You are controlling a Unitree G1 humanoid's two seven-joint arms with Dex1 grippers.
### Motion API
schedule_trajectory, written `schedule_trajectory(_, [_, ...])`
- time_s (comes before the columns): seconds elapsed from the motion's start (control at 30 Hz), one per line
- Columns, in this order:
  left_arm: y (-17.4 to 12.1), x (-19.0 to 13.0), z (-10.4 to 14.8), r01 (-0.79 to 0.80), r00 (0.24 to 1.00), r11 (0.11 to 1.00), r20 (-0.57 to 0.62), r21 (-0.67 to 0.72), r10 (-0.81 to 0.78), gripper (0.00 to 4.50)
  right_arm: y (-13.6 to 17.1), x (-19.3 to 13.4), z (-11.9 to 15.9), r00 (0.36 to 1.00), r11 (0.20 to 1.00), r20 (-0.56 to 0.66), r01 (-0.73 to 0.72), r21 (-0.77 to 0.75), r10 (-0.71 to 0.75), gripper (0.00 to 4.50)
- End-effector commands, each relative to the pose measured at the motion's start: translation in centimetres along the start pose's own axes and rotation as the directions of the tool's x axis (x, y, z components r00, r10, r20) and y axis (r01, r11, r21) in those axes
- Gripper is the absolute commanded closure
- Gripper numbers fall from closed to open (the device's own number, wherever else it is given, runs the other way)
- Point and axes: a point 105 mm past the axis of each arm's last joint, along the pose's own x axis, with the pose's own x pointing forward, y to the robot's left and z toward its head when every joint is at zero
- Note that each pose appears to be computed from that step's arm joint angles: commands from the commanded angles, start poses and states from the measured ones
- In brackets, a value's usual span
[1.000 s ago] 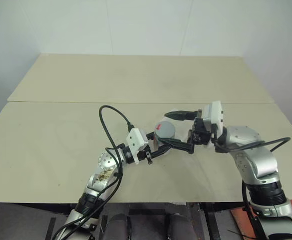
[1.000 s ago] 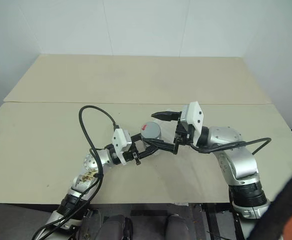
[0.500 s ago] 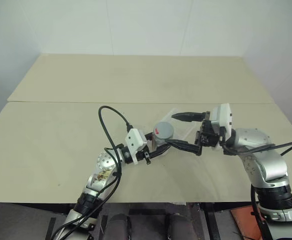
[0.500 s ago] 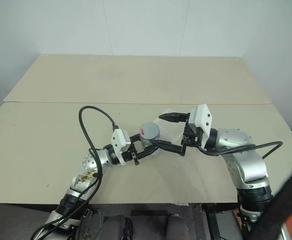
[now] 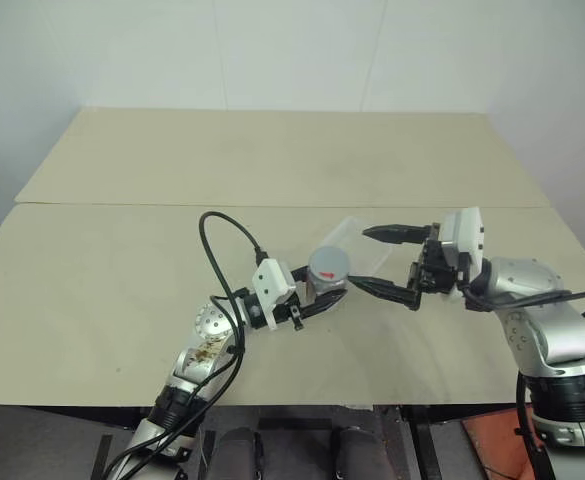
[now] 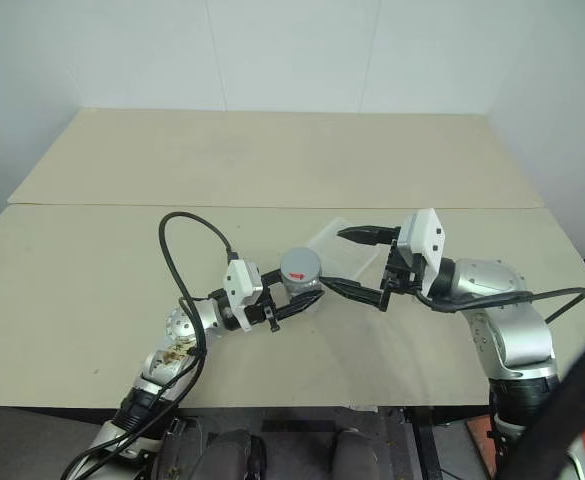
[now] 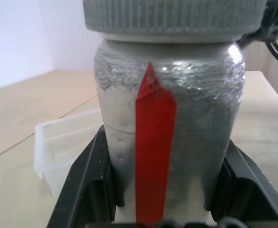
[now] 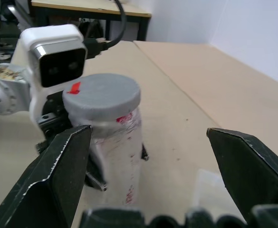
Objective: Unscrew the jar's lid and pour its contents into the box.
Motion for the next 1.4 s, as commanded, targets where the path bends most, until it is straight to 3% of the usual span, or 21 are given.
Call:
schedule_trajectory(0.03, [-0.3, 0.3, 0.8, 0.013, 0.999, 1.000, 0.035, 0.024, -0.014, 2.48, 0.5, -0.4, 2.0, 0.998, 0.998, 0.041, -0.036, -0.051, 0.038, 0.01])
schedule_trajectory(0.47, [-0.5, 0.5, 0.7, 0.012, 0.999, 0.999, 0.038, 0.031, -0.013, 2.48, 1.4, 3.0, 1.9, 0.987, 0.989, 0.065, -0.146, -0.014, 0.146, 0.01])
schedule_trajectory(0.9, [-0.3, 0.4, 0.6, 0.000, 0.999, 0.999, 0.038, 0.035, -0.002, 2.48, 1.1, 3.8, 2.0, 0.985, 0.988, 0.083, -0.152, -0.008, 0.152, 0.01])
schedule_trajectory(1.0, [-0.3, 0.4, 0.6, 0.001, 0.999, 0.999, 0.037, 0.036, -0.003, 2.48, 1.2, 3.8, 2.1, 0.985, 0.988, 0.087, -0.151, -0.012, 0.152, 0.53])
schedule_trajectory(1.13, [-0.3, 0.5, 0.6, 0.002, 0.999, 0.999, 0.038, 0.034, -0.004, 2.48, 1.1, 3.7, 2.0, 0.987, 0.990, 0.082, -0.137, -0.023, 0.139, 1.78])
schedule_trajectory(1.4, [-0.4, 0.6, 0.5, 0.006, 0.999, 0.999, 0.037, 0.031, -0.008, 2.48, 1.1, 3.7, 2.0, 0.988, 0.992, 0.080, -0.128, -0.012, 0.129, 1.78])
